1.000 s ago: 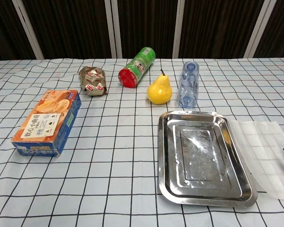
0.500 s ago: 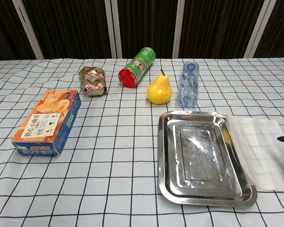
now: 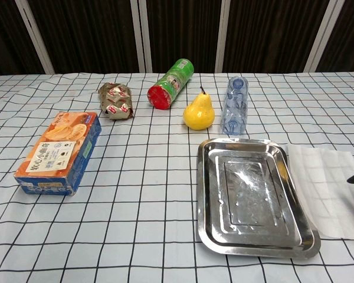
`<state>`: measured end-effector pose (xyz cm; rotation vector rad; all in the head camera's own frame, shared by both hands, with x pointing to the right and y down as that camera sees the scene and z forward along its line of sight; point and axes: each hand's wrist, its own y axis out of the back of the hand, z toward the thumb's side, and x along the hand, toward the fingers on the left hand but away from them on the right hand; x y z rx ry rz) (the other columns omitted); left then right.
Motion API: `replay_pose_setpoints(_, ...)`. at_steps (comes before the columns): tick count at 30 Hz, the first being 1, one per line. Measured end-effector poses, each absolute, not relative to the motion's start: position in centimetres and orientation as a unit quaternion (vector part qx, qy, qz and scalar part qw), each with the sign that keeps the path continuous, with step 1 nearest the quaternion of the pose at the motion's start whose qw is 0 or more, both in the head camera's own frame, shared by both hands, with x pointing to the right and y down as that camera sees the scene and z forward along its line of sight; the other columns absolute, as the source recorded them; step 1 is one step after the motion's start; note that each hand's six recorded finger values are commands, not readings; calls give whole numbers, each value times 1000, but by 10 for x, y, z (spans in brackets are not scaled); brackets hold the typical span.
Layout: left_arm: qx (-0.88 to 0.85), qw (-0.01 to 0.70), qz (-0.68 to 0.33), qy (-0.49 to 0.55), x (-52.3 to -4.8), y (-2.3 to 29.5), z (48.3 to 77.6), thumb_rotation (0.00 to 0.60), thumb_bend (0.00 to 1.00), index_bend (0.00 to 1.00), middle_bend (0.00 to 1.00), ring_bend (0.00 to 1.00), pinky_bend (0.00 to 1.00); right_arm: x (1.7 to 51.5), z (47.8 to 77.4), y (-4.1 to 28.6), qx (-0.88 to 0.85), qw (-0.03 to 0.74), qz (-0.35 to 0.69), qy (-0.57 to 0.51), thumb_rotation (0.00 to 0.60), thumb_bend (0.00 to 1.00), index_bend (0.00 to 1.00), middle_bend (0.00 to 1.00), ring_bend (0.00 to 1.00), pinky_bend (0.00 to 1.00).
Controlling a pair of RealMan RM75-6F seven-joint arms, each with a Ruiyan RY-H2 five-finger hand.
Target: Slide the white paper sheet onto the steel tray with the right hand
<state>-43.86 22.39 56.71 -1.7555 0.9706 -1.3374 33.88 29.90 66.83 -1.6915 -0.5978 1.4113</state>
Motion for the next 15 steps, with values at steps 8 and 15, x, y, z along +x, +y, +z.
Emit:
replay_pose_setpoints(8, -680, 357, -518, 376, -438, 224, 567, 600, 0, 0, 0, 0, 0, 339, 667, 296, -674, 418, 559, -244, 600, 531, 662, 175, 11, 0)
replay_pose_setpoints(15, -680, 358, -518, 376, -439, 224, 567, 600, 0, 0, 0, 0, 0, 324, 642, 276, -680, 423, 516, -305, 600, 532, 663, 177, 11, 0)
